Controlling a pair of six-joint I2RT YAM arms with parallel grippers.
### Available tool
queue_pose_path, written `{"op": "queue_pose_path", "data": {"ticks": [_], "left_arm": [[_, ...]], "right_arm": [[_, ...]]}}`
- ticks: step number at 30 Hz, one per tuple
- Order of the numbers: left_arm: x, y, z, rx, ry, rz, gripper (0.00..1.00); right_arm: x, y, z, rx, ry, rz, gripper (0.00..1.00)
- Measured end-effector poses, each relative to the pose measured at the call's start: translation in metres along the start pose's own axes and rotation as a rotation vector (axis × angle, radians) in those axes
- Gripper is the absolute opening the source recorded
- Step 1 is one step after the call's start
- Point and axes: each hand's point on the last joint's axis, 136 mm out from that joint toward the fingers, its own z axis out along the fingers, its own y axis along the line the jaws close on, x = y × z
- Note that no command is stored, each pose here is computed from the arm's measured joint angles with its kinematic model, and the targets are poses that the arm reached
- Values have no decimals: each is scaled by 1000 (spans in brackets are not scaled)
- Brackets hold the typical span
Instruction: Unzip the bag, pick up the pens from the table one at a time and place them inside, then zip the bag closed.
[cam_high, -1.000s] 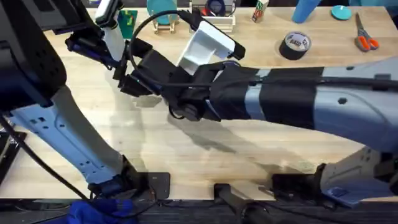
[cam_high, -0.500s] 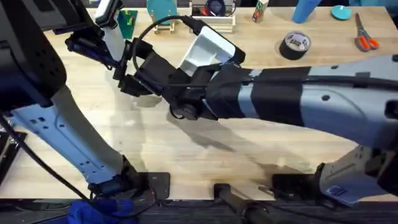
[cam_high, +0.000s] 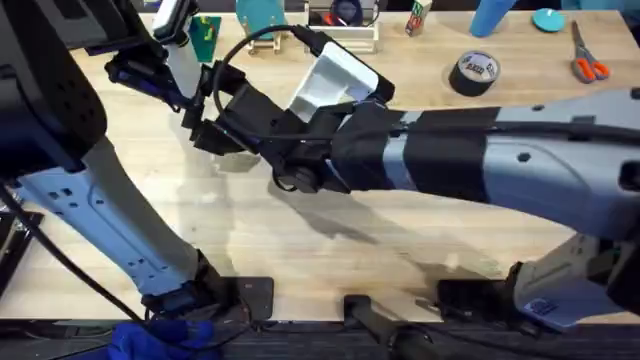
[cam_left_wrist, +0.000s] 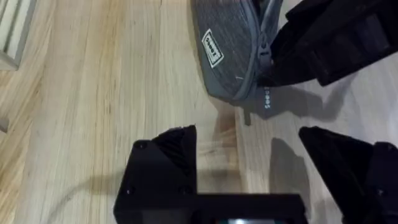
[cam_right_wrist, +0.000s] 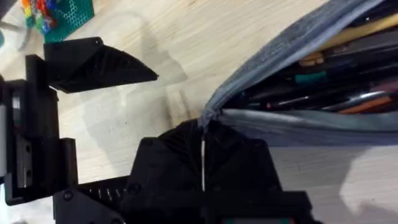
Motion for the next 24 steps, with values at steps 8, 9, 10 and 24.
{"op": "queue_pose_path", "data": {"ticks": [8,9,10,24], "left_arm": [[0,1,0,-2,1,3,995],[0,1,0,-2,1,3,995],[0,1,0,-2,1,3,994],[0,1,0,-2,1,3,993]], "right_arm": [[0,0,0,-1,0,1,32],[0,0,0,-1,0,1,32],[0,1,0,-2,0,1,32],[-25,22,-31,-80,-16,50,32]]}}
